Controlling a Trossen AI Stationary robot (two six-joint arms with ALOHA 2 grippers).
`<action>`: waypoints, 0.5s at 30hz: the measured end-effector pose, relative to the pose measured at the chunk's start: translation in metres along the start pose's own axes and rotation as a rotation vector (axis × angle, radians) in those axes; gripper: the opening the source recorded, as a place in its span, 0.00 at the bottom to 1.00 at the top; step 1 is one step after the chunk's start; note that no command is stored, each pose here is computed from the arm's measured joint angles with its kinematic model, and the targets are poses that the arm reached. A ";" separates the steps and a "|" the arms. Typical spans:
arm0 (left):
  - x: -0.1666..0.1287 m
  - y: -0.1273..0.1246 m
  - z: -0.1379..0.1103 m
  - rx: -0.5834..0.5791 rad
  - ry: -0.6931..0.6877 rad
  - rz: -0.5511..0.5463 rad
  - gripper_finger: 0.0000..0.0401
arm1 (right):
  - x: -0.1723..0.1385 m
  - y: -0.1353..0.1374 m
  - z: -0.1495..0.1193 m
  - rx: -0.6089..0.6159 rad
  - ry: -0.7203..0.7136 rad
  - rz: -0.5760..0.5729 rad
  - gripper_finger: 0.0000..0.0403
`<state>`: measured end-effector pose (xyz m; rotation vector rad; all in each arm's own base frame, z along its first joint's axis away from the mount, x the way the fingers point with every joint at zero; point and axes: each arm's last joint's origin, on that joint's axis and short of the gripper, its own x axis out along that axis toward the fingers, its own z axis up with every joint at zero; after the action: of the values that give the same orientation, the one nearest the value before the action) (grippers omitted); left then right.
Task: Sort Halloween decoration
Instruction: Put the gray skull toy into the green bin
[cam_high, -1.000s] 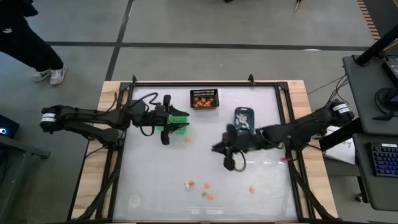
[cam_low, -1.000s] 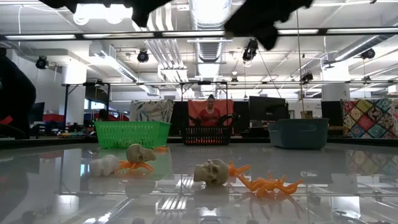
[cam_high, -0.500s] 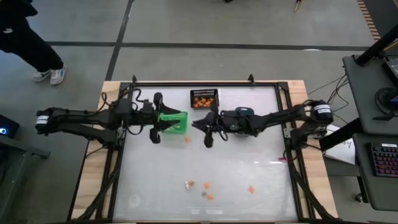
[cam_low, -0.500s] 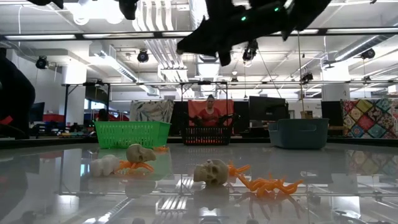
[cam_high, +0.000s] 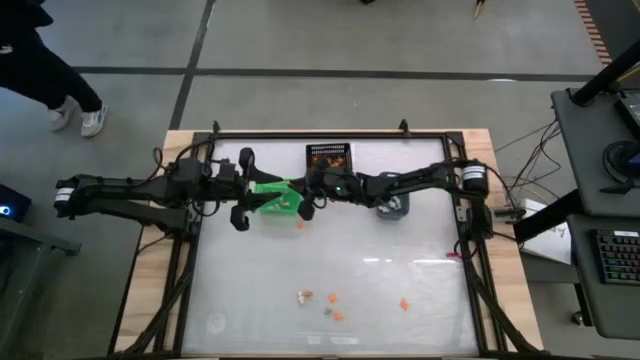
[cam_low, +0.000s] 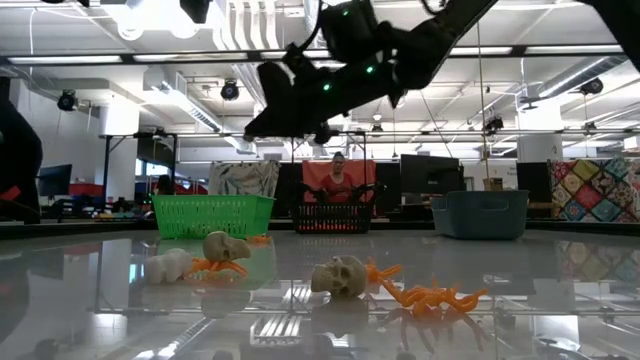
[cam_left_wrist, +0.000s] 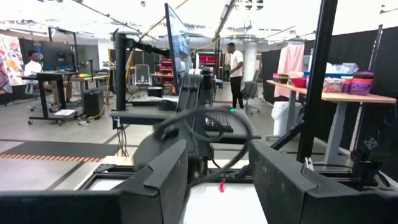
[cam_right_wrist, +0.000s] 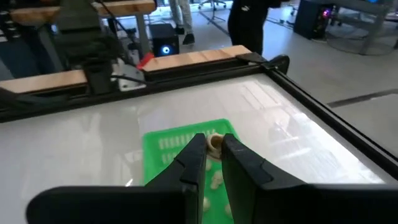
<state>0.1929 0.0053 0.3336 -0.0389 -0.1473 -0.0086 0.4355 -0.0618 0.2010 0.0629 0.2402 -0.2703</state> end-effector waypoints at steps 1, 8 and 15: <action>-0.001 0.000 0.000 -0.002 -0.002 0.000 0.38 | 0.004 -0.002 -0.001 0.005 0.002 -0.005 0.09; -0.002 0.000 0.000 -0.003 0.012 0.001 0.38 | 0.024 -0.007 -0.011 0.055 0.058 -0.025 0.10; -0.002 0.000 -0.001 -0.003 0.021 0.003 0.38 | 0.030 -0.007 -0.015 0.066 0.097 -0.018 0.13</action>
<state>0.1909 0.0052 0.3320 -0.0424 -0.1259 -0.0058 0.4579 -0.0743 0.1786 0.1389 0.3282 -0.2936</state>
